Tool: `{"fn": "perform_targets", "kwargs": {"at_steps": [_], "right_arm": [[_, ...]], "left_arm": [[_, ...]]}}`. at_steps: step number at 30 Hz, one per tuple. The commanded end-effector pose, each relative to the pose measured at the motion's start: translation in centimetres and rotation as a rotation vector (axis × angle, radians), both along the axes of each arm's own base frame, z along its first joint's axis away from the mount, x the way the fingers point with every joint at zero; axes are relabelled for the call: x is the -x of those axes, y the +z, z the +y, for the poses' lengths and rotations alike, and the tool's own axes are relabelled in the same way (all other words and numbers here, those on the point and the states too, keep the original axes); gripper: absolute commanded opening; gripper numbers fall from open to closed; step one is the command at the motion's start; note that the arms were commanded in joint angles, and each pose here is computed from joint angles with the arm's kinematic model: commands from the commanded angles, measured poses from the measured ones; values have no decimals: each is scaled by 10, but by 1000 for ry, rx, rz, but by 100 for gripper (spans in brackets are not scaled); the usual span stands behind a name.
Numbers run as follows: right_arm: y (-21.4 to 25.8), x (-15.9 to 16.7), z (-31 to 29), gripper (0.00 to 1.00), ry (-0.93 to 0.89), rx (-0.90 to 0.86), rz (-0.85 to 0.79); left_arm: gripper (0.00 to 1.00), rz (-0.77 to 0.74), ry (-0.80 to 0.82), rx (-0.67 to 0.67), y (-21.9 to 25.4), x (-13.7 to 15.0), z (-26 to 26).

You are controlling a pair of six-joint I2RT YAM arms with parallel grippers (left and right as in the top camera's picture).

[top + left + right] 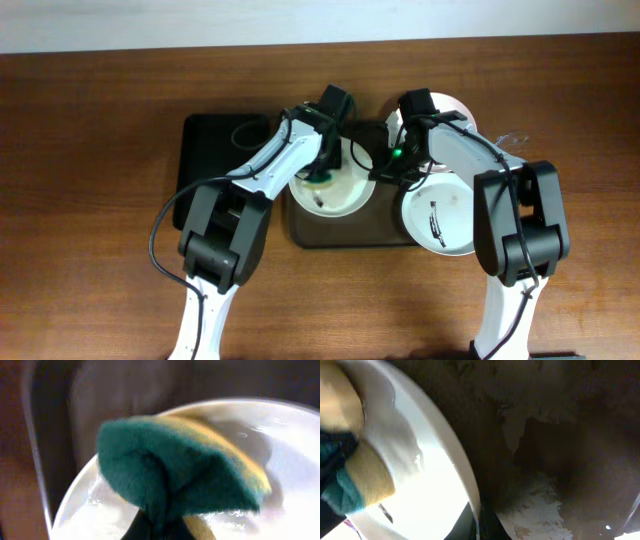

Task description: Clean dirty plates on tray and stack at the side

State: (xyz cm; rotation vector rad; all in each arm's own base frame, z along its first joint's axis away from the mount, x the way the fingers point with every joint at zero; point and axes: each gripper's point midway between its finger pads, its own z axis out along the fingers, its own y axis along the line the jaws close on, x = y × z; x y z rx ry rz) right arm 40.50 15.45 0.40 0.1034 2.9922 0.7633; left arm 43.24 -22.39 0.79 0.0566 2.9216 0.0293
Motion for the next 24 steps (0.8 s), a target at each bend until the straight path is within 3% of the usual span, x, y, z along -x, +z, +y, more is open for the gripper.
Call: {"fn": "perform_targets", "kwargs": {"at_steps": [1, 4, 8, 10, 12, 15, 16, 19, 20, 24], "right_arm": [[-15, 8, -11, 4, -10, 37, 40], [-15, 8, -11, 4, -10, 37, 40], [-15, 8, -11, 4, -10, 36, 40], [-15, 8, -11, 4, -10, 37, 40], [-15, 8, -11, 4, -10, 37, 40], [-15, 8, -11, 4, -10, 37, 40], [-15, 8, -11, 4, -10, 37, 40], [-15, 7, -11, 4, -10, 37, 36], [-15, 6, -12, 4, -11, 44, 31], [-14, 6, -13, 4, -12, 46, 30]], "left_arm": [[0, 289, -291, 174, -24, 55, -11], [0, 340, -615, 501, 2, 84, -59], [0, 241, -673, 511, 8, 64, -69], [0, 105, -492, 328, -4, 18, -51], [0, -107, -165, 21, -5, -39, 0], [0, -252, 40, -146, 8, -64, 36], [0, -274, 61, -179, 14, -68, 42], [0, -174, 31, -57, 37, -56, 20], [0, -133, 23, -9, 70, -53, 16], [0, -138, -16, -21, 154, -46, 36]]}}
